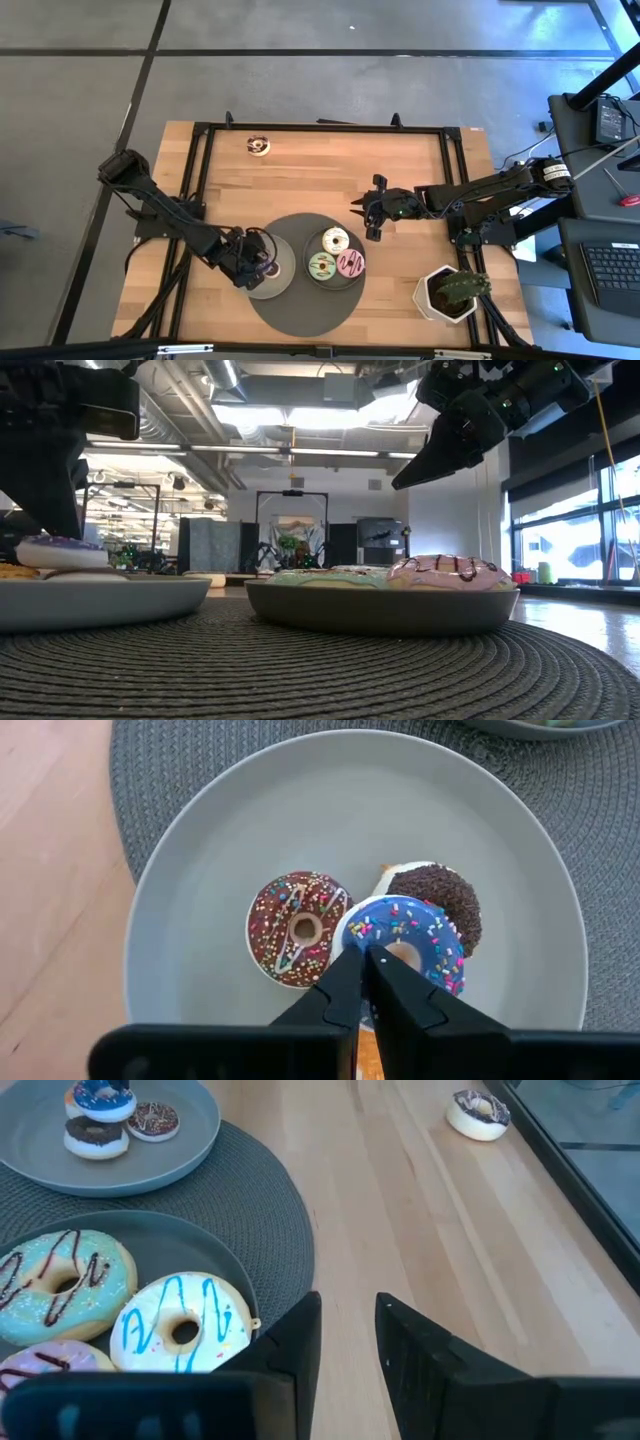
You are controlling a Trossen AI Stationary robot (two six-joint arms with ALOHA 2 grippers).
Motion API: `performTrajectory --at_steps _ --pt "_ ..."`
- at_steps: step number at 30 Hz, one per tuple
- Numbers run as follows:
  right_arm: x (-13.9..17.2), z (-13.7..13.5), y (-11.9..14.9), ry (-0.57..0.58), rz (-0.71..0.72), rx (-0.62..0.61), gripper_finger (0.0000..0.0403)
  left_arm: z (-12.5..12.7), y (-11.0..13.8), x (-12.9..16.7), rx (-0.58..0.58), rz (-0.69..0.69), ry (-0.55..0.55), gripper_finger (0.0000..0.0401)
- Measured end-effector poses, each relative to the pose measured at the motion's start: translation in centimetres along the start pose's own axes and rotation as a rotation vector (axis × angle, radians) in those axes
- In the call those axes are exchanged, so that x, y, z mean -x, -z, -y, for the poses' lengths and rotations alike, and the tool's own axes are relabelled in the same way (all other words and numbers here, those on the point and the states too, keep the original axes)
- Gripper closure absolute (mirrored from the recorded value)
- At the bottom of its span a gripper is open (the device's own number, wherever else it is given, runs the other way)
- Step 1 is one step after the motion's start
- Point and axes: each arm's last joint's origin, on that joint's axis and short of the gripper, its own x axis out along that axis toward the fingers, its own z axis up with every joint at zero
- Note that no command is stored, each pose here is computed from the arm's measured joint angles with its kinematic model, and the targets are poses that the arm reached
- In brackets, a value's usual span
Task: Pick & Place donuts
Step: Put the small blue donut on the gray plate, then put the big black donut on the black plate
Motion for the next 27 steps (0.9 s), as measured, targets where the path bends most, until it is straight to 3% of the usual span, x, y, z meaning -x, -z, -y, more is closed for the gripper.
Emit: performTrajectory --at_steps 10,20,27 --pt "0.0 0.0 0.0 0.0 0.0 0.004 0.0302 0.0 0.0 0.0 -0.033 -0.004 0.002 0.0362" --pt "0.0 0.0 0.0 0.0 -0.001 0.005 0.0302 0.0 -0.1 0.1 -0.024 -0.001 0.008 0.0293" --pt "0.0 0.0 0.0 0.0 -0.001 0.008 0.0302 -0.8 -1.7 2.2 -0.001 0.065 0.072 0.0271"
